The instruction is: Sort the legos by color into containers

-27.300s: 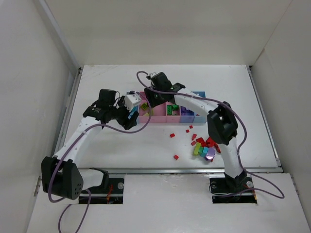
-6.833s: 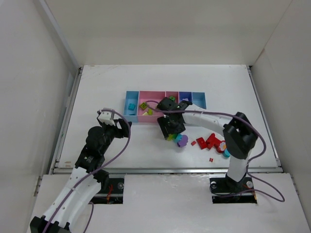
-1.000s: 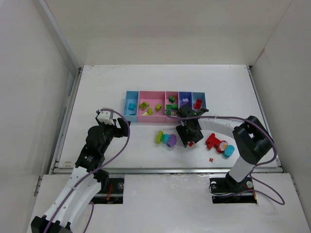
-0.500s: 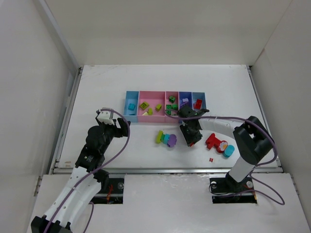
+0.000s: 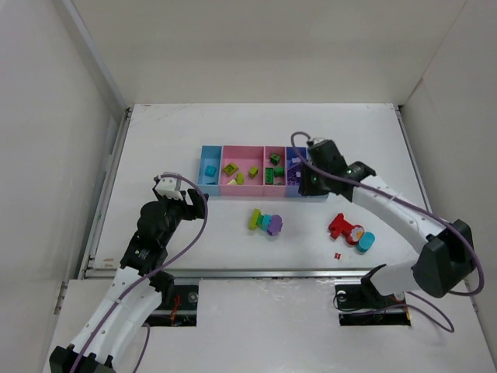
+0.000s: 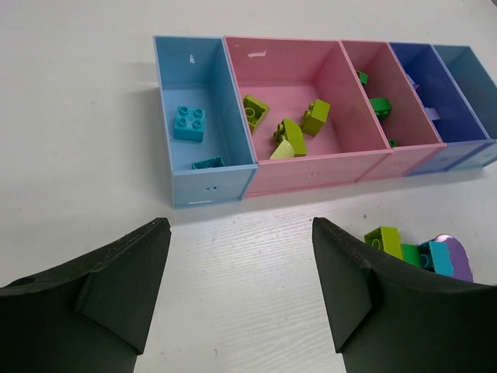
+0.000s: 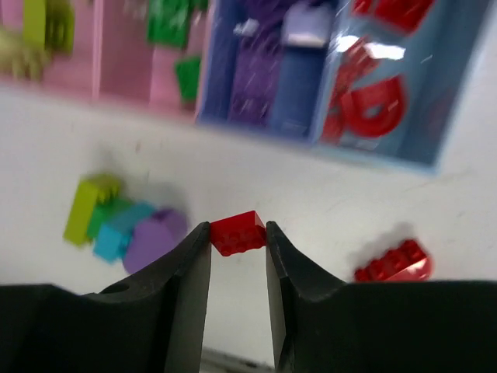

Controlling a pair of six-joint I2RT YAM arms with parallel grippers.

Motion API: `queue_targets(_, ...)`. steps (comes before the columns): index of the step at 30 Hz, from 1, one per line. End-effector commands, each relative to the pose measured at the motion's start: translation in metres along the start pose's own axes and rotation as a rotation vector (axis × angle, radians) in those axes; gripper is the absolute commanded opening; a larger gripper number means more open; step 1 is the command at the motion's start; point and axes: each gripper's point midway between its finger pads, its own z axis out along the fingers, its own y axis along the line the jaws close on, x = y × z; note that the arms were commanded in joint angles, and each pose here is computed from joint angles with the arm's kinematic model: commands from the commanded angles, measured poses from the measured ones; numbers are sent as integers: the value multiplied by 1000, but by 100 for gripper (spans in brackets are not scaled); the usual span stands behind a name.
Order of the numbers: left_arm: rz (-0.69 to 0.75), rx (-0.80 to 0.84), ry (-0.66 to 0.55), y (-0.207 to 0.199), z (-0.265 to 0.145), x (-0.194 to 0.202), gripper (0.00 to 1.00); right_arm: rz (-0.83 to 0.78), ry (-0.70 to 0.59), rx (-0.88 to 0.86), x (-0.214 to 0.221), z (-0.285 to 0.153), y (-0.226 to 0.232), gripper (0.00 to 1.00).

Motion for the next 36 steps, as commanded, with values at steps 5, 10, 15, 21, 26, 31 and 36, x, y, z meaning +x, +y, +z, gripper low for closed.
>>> queue_targets(5, 3, 14, -56, -3, 0, -14, 71, 86, -42, 177, -75, 40, -64, 0)
queue_targets(10, 3, 5, -59, -1, 0, -14, 71, 94, -45, 226, -95, 56, -79, 0)
queue_targets(15, 3, 5, -59, -1, 0, -14, 71, 101, -44, 232, -104, 63, -81, 16)
queue_targets(21, 3, 5, -59, -1, 0, -14, 71, 90, -26, 259, -97, 54, -87, 69)
queue_targets(26, 3, 7, -67, -2, -1, -16, 71, 91, -48, 265, -91, 27, -89, 73)
queue_targets(31, 3, 7, -67, -2, -1, -16, 71, 294, -59, 255, -58, -3, -86, 87)
queue_targets(36, 3, 10, -76, -2, -2, -19, 71, 524, 85, 272, 56, -17, -92, 100)
